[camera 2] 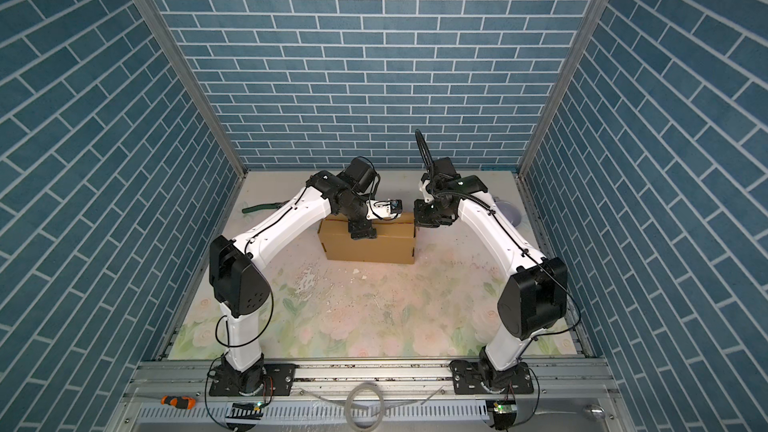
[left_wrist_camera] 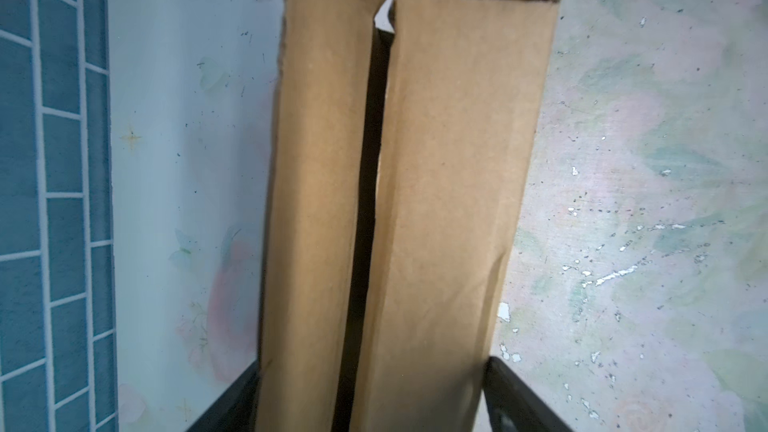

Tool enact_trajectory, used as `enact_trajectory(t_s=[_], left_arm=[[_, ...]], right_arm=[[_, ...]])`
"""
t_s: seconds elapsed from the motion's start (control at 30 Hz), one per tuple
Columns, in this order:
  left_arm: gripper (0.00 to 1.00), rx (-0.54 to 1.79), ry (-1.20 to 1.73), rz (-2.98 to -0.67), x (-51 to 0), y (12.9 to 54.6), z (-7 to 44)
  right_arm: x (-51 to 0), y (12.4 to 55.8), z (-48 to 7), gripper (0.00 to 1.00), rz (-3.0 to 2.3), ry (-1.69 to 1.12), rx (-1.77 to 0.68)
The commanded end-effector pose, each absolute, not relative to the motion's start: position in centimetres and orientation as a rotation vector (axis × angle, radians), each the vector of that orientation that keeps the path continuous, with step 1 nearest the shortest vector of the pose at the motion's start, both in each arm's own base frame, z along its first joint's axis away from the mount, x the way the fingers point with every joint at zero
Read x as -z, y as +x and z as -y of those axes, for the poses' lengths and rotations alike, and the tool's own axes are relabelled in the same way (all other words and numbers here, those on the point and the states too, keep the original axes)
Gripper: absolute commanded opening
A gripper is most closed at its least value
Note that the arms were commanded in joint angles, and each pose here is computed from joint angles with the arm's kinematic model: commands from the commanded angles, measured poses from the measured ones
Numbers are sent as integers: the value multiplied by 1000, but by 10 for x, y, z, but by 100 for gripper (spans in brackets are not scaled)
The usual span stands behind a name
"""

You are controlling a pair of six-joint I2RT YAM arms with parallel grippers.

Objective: Fold the paper box

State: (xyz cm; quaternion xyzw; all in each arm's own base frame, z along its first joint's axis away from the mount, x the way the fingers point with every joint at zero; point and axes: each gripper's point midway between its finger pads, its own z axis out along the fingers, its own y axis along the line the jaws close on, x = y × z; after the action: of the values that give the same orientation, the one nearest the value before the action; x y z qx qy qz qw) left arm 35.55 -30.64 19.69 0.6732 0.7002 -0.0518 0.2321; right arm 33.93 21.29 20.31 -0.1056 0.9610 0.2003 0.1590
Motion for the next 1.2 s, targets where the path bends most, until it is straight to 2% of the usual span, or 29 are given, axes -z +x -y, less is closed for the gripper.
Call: enact_trajectory(t_s=[0.0,0.37,0.6,0.83,0.9,0.97,1.03,1.17], left_arm=[[82,171,1798,-1895,-213,352,306],[84,285,1620,-1760,-270,340,309],[81,306,1558,-1819,-279,326,298],[79,302,1450,-1858,-289,289,280],[81,174,1326,-1931,-286,302,256],[81,148,1155,-2024,-287,316,227],[81,224,961,-2105,-293,330,202],[78,374,841,-2178,-292,334,190]], right_arm=[[-207,342,-209,0,-2747,-337,-531],[-203,342,-208,0,-2760,-334,-521],[-202,342,-208,0,-2762,-336,-518],[-201,342,-207,0,-2765,-340,-511],[-199,342,-206,0,-2770,-343,-508],[-198,342,-206,0,-2773,-344,-509],[-198,342,-206,0,-2771,-345,-512],[-199,343,-206,0,-2765,-348,-518]])
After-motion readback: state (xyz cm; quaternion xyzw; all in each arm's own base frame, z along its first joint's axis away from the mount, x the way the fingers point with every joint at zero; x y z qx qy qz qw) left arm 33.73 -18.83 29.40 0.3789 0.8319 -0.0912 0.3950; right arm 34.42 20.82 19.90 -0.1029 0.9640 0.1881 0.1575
